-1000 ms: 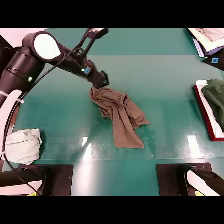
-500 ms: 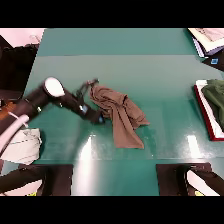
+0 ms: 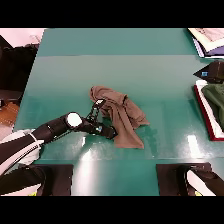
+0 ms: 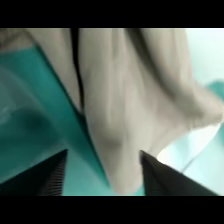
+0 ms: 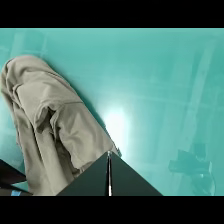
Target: Fold the shirts.
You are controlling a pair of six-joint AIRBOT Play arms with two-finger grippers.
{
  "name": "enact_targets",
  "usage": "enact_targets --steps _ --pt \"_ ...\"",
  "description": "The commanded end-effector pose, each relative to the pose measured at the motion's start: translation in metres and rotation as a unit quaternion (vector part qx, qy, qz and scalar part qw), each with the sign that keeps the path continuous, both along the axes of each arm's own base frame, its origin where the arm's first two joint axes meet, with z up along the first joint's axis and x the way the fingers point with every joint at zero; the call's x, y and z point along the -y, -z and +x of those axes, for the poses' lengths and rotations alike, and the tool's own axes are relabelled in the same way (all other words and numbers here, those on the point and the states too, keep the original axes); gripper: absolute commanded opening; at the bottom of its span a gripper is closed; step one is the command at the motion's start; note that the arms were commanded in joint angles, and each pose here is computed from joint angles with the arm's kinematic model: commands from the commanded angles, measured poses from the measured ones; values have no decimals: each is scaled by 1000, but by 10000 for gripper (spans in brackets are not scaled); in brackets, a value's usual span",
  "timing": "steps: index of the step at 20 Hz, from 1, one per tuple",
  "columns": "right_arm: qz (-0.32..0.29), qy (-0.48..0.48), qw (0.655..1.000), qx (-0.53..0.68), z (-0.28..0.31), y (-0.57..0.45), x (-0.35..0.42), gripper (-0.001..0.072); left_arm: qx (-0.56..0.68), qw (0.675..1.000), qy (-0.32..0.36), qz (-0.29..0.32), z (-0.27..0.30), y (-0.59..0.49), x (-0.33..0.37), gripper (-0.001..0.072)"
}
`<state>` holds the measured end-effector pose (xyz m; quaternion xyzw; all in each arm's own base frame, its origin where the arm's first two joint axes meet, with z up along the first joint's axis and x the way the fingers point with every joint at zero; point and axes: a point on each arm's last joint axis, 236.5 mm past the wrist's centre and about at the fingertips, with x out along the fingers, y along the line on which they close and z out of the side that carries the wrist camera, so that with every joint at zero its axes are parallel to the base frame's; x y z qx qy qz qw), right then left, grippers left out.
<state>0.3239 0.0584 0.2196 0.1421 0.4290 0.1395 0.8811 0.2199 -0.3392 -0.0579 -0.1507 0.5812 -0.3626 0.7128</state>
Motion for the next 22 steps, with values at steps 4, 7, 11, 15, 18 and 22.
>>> enact_targets --steps 4,7,11,15,18,22 --pt "4 4 1000 2 -1 6 -1 23 0 998 -53 -20 17 6 11 421" --pt "16 -12 1000 3 -3 4 -14 23 11 998 -48 -27 24 -4 15 23" --pt "29 -78 996 -26 -5 19 -57 26 53 998 -12 -17 44 -54 -13 22" --pt "24 -178 978 -110 -7 74 -126 493 117 991 12 63 61 -103 -94 23" --pt "20 -220 966 -138 8 124 -184 492 122 988 9 96 56 -116 -131 24" --pt "32 -227 959 -167 25 186 -235 491 93 988 28 119 41 -108 -144 24"
